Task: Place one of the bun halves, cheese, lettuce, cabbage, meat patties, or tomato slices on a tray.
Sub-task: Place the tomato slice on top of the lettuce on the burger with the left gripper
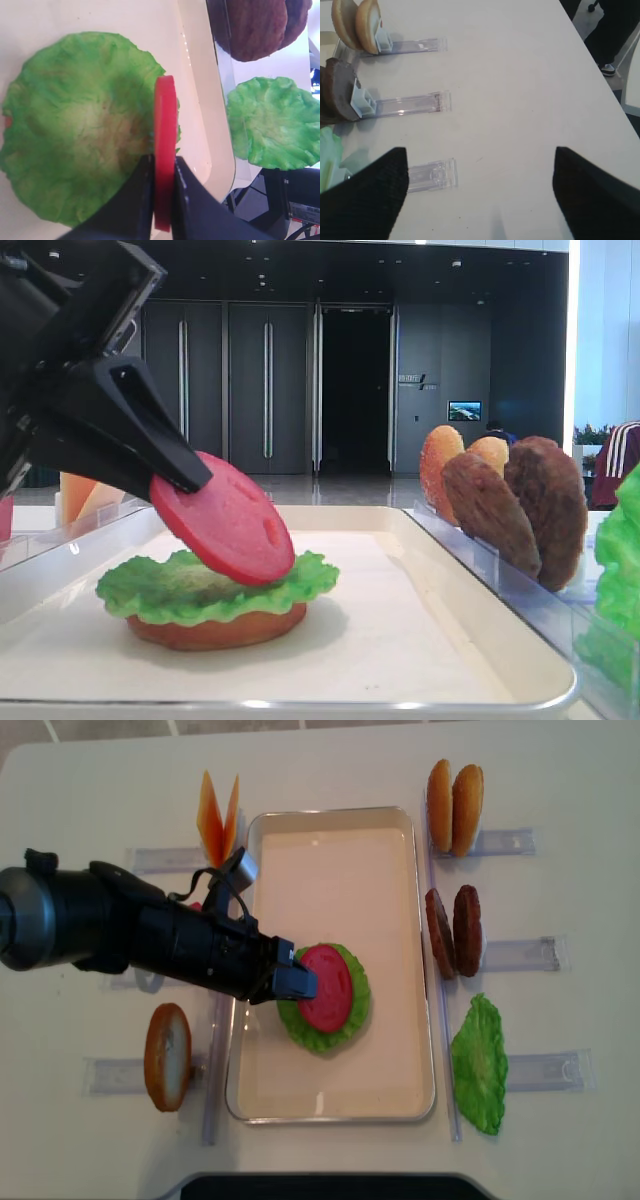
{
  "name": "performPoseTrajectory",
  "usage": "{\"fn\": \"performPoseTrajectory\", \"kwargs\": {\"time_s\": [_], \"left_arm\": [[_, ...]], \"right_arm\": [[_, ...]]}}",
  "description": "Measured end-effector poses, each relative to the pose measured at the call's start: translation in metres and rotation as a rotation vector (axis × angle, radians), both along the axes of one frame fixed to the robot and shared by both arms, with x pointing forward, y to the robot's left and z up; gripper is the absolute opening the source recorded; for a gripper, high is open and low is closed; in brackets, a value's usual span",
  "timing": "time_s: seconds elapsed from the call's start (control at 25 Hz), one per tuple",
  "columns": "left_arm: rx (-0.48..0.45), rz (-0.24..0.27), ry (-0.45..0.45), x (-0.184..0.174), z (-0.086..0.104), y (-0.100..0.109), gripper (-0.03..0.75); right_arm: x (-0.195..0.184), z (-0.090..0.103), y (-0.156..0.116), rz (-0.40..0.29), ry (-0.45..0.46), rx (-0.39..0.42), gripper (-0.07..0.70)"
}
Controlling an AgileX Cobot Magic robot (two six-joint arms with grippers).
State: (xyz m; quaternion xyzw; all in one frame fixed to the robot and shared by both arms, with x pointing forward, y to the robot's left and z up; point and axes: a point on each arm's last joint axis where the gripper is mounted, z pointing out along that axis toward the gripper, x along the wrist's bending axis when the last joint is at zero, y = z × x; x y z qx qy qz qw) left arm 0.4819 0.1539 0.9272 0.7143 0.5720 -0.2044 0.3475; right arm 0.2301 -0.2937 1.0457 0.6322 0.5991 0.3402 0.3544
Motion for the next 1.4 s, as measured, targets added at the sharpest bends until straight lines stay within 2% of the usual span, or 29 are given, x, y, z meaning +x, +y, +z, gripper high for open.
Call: {"fn": "performPoseTrajectory", "kwargs": {"time_s": [0.16,0.4,0.6,0.88,1.16,1.24,1.28,1.4], "left_arm": [[0.003,0.002,-0.005,0.000,0.000,0.000,0.055],[-0.044,-0.033,-0.047,0.001,0.003,-0.003,0.055],[-0.050,-0.040,-0.061,0.001,0.004,-0.004,0.055],[-0.035,-0.042,0.006,0.003,-0.016,-0.004,0.055],[-0.039,-0.058,0.002,0.003,-0.017,-0.005,0.061],[-0.037,-0.059,0.000,0.003,-0.017,-0.005,0.100],[-0.033,-0.058,-0.003,0.003,-0.017,-0.005,0.145],[-0.026,-0.057,-0.006,0.004,-0.017,-0.003,0.346]], "right_arm": [[0.000,0.000,0.000,0.000,0.000,0.000,0.587],[0.000,0.000,0.000,0.000,0.000,0.000,0.587],[0.000,0.000,0.000,0.000,0.000,0.000,0.587],[0.000,0.000,0.000,0.000,0.000,0.000,0.587],[0.000,0.000,0.000,0.000,0.000,0.000,0.587],[0.000,0.000,0.000,0.000,0.000,0.000,0.587],[0.000,0.000,0.000,0.000,0.000,0.000,0.587],[0.000,0.000,0.000,0.000,0.000,0.000,0.587]]}}
